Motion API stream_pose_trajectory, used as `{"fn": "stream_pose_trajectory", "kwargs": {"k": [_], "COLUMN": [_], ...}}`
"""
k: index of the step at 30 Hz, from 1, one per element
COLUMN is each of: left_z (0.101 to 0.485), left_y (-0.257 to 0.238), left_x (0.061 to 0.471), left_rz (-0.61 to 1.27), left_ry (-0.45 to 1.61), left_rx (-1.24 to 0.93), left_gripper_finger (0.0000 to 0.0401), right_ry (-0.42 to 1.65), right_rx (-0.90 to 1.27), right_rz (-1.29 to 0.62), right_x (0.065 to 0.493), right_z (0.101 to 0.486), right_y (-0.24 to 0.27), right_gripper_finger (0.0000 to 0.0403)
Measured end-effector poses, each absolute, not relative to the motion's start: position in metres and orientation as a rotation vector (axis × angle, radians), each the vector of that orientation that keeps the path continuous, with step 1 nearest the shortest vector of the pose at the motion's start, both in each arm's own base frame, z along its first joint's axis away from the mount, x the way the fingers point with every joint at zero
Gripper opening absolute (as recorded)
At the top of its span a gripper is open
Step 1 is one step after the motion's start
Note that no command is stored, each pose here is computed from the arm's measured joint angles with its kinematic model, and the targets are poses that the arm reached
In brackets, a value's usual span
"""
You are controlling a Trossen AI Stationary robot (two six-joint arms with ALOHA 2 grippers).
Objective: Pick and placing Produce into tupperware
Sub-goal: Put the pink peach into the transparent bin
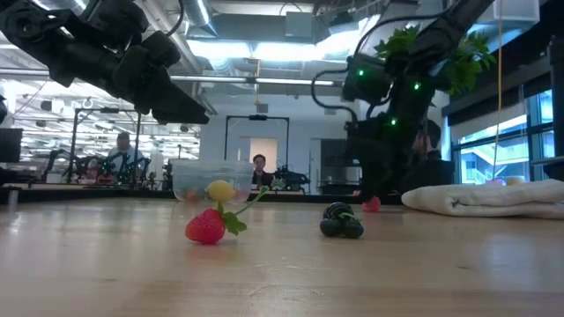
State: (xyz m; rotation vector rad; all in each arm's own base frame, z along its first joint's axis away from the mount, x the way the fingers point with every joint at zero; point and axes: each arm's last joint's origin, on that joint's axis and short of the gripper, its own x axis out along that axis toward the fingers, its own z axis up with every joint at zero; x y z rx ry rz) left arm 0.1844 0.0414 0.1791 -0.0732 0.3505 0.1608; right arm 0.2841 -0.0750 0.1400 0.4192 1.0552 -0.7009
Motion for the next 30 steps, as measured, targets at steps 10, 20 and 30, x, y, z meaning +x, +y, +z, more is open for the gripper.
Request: {"fn": "stream_pose_trajectory", "kwargs": {"k": [10, 20, 30], "left_z": [0.179, 0.179, 0.179], "left_y": [0.041, 0.041, 0.041], "left_x": [0.184, 0.184, 0.184], "left_rz": [0.161, 0.161, 0.161], "left_ry": [0.351, 0.351, 0.350], "left_rx": [-0.073, -0.073, -0.072], "left_gripper_finger": [0.0214, 0.0214, 0.0214], "right_ry": [1.075, 1.066, 0.914], "right_rx": [0.410, 0.414, 0.419], "right_rz": [-0.694, -0.687, -0.496], "right_x": [0.290, 0.291, 0.310], "right_z": [0.124, 0.124, 0.149], "right_y": [-0.079, -0.079, -0.081], "right_gripper_finger": [0.0213, 0.0102, 0.0069]}}
